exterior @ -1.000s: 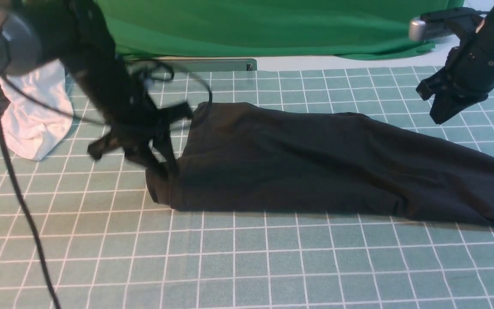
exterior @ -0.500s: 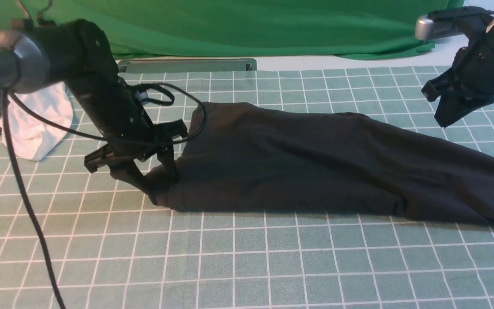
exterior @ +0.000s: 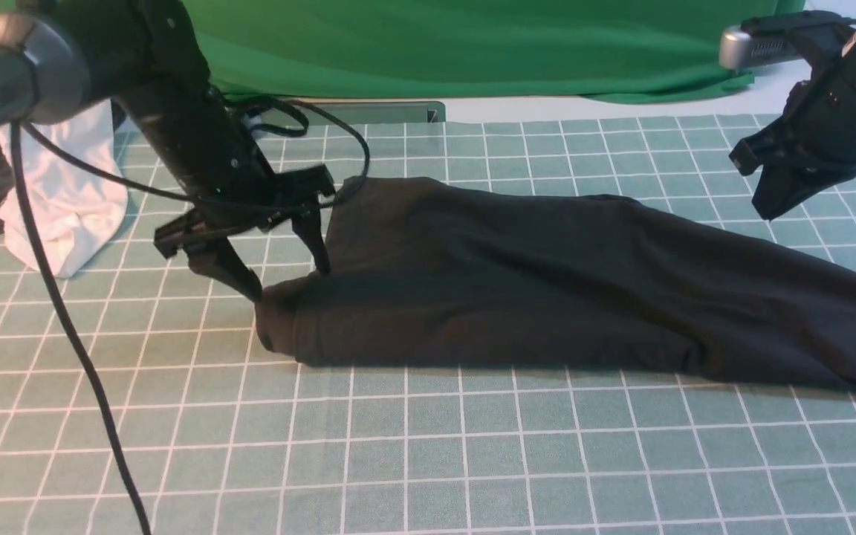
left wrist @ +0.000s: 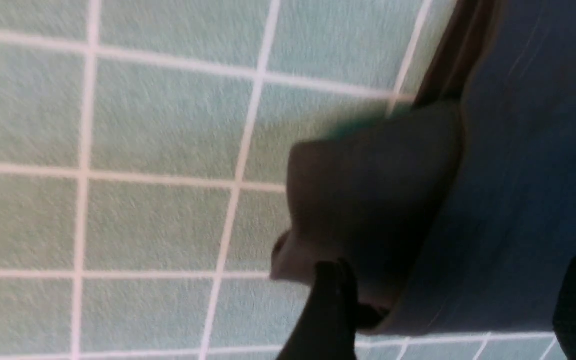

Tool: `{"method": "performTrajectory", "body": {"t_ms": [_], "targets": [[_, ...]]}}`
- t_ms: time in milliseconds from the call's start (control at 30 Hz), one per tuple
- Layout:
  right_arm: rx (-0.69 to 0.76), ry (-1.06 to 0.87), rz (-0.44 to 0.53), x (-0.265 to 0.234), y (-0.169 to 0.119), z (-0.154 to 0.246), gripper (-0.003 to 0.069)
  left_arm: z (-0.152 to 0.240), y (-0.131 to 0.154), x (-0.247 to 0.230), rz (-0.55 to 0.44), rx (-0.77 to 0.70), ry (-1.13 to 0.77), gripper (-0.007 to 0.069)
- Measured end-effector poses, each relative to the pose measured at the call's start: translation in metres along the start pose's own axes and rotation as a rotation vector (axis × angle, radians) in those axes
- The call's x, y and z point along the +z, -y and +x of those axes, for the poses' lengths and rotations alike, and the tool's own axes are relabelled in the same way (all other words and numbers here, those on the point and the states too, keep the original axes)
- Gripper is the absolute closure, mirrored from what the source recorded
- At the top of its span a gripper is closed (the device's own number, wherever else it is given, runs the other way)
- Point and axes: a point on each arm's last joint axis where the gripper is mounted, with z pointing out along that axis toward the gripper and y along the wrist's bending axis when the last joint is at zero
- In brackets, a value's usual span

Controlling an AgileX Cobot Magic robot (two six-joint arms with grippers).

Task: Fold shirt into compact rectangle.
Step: 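Pull the folded dark garment lengthwise by its ends to straighten it flat on the table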

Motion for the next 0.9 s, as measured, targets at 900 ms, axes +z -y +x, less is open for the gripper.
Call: {"method": "performTrajectory", "body": {"t_ms": [900], "targets": [[0.0, 0.016, 0.003, 0.0, 0.0, -0.001, 0.0632, 0.002, 0.013, 0.05, -0.07, -0.006, -0.031, 0.0093]]}}
